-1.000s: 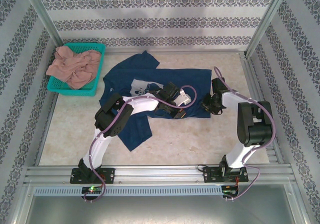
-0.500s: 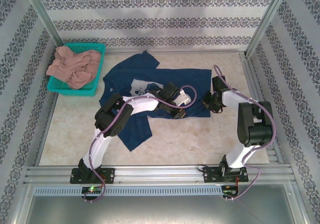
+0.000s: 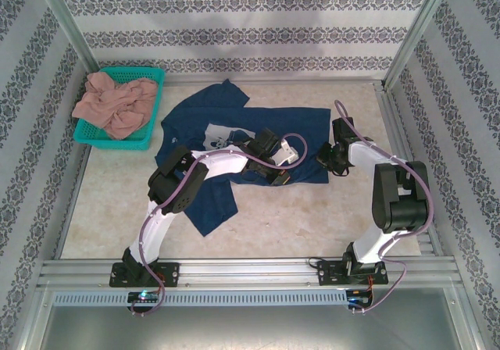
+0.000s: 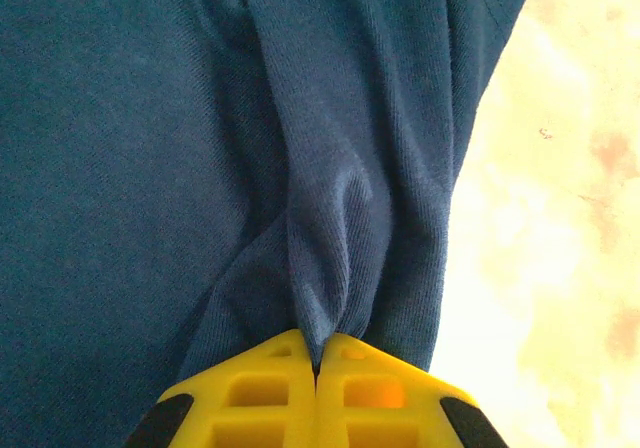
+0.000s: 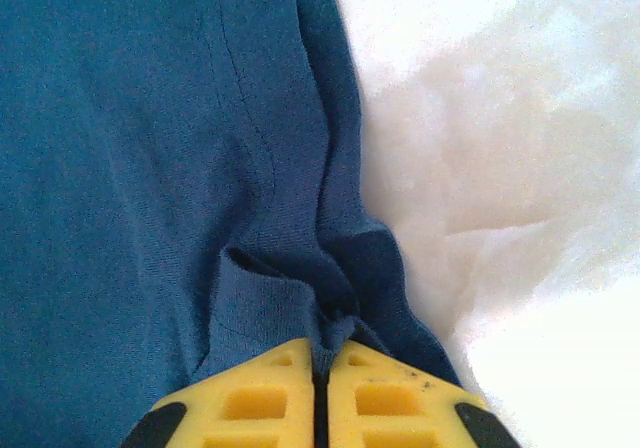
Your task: Fold the inside-out t-shirt
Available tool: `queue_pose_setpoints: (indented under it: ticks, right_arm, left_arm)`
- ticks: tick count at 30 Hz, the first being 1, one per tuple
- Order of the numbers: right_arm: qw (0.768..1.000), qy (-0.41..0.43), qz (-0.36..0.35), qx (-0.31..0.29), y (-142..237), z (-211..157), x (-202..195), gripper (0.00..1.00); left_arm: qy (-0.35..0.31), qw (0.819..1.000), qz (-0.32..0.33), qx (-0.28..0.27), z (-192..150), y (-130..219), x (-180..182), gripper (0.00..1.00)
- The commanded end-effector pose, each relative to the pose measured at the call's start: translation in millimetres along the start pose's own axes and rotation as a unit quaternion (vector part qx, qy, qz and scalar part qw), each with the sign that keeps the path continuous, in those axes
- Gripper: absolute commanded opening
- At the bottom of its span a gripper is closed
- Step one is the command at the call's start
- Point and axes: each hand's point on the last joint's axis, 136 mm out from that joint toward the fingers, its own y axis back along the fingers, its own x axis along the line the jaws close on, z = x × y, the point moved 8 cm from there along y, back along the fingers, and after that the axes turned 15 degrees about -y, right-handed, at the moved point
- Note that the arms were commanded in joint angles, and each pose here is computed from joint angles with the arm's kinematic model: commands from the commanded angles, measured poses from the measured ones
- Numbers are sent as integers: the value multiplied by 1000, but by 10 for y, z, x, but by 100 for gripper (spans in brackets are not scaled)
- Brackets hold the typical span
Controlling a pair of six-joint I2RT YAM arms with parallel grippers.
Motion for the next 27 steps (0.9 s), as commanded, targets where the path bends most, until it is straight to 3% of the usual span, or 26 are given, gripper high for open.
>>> queue_pose_setpoints:
  ticks: [1, 7, 11, 13, 16, 19, 23, 27]
  right_arm:
    - [1000, 2, 4, -19, 145, 62, 27, 7]
    - [1000, 12, 17, -11, 371, -44, -47, 0]
    - [997, 10, 70, 5, 573, -200, -83, 0]
    - [996, 4, 88, 22, 603, -287, -96, 0]
    - [995, 3, 97, 26, 671, -379, -152, 0]
    - [995, 5, 92, 24, 731, -434, -205, 0]
    - [995, 18, 94, 21, 749, -447, -188, 0]
    - [994, 44, 96, 13, 756, -418, -92, 0]
  left_arm:
    - [34, 998, -14, 54, -268, -81, 26, 0]
    - [38, 998, -11, 44, -199, -32, 22, 0]
    - [44, 999, -7, 15, -32, 76, 10, 2]
    - [46, 999, -7, -6, 107, 170, -11, 12]
    - [43, 998, 13, -50, 384, 450, -65, 36]
    - [48, 992, 70, -92, 540, 852, -142, 52]
    - [127, 976, 148, -97, 253, 1346, -349, 61]
    - [229, 951, 207, -6, -540, 1662, -678, 62]
